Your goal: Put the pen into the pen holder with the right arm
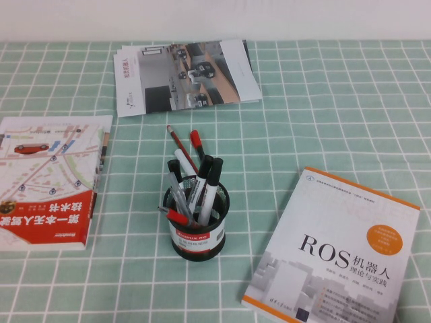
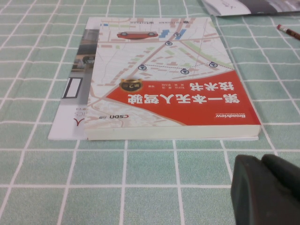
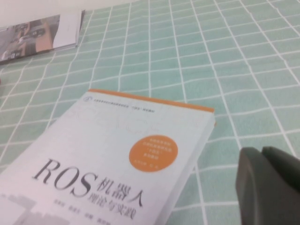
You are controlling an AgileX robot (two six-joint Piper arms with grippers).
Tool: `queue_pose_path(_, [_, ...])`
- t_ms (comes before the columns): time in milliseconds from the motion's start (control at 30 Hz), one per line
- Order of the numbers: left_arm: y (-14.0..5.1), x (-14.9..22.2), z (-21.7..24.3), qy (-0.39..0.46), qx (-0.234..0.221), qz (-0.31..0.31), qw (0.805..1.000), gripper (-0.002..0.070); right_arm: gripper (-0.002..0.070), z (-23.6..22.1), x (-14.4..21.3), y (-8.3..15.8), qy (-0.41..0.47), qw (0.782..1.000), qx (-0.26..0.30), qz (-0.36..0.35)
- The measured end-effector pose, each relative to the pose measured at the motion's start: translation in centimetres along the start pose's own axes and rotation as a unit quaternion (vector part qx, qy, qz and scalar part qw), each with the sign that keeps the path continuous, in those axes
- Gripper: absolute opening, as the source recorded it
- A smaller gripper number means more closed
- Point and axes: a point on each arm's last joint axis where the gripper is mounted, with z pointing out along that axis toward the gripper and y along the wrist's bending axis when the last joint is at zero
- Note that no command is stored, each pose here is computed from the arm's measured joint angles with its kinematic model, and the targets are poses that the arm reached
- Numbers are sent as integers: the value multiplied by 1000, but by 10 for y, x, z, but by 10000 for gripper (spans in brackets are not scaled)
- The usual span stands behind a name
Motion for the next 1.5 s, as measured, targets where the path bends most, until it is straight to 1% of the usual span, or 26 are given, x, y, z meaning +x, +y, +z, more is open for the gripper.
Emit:
queue_pose_path(400, [0,0,0,0,0,0,1000,-4,-19,-4,4,-1,10,1000,4,-20])
queue_pose_path(533, [0,0,0,0,0,0,1000,-4,-19,-4,4,-1,10,999,3,-50])
queue_pose_path(1500, [0,0,0,0,0,0,1000,-4,-19,-4,6,0,17,999,-4,-42])
